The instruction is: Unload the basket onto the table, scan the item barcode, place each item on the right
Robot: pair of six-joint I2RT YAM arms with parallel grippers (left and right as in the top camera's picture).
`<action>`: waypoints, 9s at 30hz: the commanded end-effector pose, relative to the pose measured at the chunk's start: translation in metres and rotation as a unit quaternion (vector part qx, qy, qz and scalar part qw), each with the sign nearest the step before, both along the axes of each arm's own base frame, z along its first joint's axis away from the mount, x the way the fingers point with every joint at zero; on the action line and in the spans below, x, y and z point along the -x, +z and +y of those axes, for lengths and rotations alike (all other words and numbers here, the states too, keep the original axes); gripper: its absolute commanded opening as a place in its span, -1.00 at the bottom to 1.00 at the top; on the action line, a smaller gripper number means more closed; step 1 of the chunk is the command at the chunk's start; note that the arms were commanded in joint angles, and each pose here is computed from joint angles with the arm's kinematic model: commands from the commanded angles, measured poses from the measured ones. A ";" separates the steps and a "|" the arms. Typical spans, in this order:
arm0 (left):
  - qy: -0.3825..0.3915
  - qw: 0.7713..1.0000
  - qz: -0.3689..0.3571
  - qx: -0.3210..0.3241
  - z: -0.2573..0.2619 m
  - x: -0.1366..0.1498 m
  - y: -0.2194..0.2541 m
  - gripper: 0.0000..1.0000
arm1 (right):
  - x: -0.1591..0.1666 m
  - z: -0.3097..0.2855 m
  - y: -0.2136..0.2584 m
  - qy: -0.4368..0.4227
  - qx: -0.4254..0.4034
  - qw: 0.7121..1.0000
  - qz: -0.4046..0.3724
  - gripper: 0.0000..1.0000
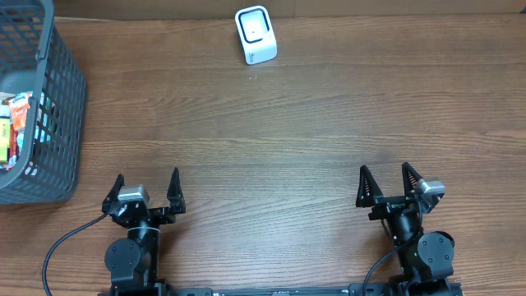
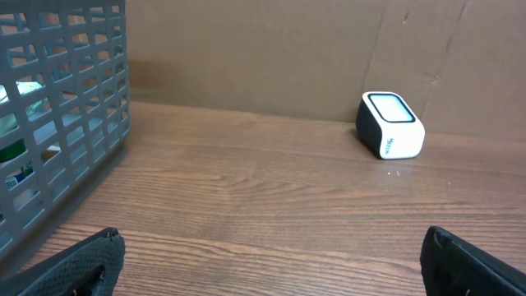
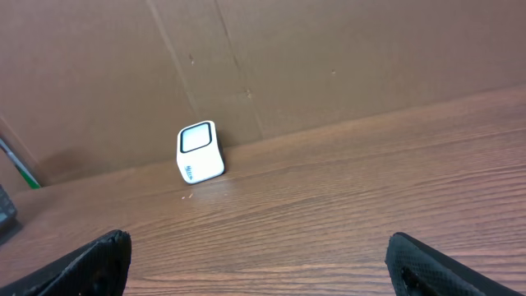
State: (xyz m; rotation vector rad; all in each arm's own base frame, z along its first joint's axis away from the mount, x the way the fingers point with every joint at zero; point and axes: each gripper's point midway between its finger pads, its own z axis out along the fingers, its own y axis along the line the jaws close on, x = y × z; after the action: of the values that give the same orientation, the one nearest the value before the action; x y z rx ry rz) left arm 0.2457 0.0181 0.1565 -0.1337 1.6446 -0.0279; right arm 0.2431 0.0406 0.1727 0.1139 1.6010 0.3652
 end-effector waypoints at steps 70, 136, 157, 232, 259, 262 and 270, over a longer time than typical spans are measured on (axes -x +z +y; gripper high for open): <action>-0.007 1.000 -0.003 -0.003 -0.003 0.000 0.001 0.99 | -0.001 -0.003 -0.002 -0.007 0.002 1.000 -0.001 1.00; -0.188 0.961 0.203 0.012 -0.058 -0.029 0.304 0.99 | -0.001 -0.003 -0.002 -0.007 0.002 1.000 -0.001 1.00; 0.136 0.965 0.223 -0.033 0.107 -0.117 0.280 0.99 | -0.001 -0.003 -0.002 -0.007 0.001 1.000 -0.001 1.00; 0.181 0.941 0.279 0.059 0.260 -0.133 0.193 -0.18 | -0.001 -0.003 -0.002 -0.007 0.002 1.000 -0.001 1.00; -0.071 0.920 0.348 0.165 -0.031 -0.065 0.233 -0.41 | -0.001 -0.003 -0.002 -0.007 0.002 1.000 -0.001 1.00; -0.083 0.907 0.386 0.148 -0.064 -0.073 0.213 -0.41 | -0.001 -0.003 -0.002 -0.007 0.002 1.000 -0.001 1.00; -0.097 0.871 0.472 0.098 -0.170 -0.098 0.147 -0.38 | -0.001 -0.003 -0.002 -0.007 0.002 1.000 -0.001 1.00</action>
State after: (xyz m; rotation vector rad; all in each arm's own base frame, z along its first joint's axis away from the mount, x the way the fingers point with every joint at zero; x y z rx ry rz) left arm 0.3325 -0.1201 0.3280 -0.1007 2.5947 -0.3955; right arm 0.2431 0.0406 0.1727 0.1132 1.6010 0.3646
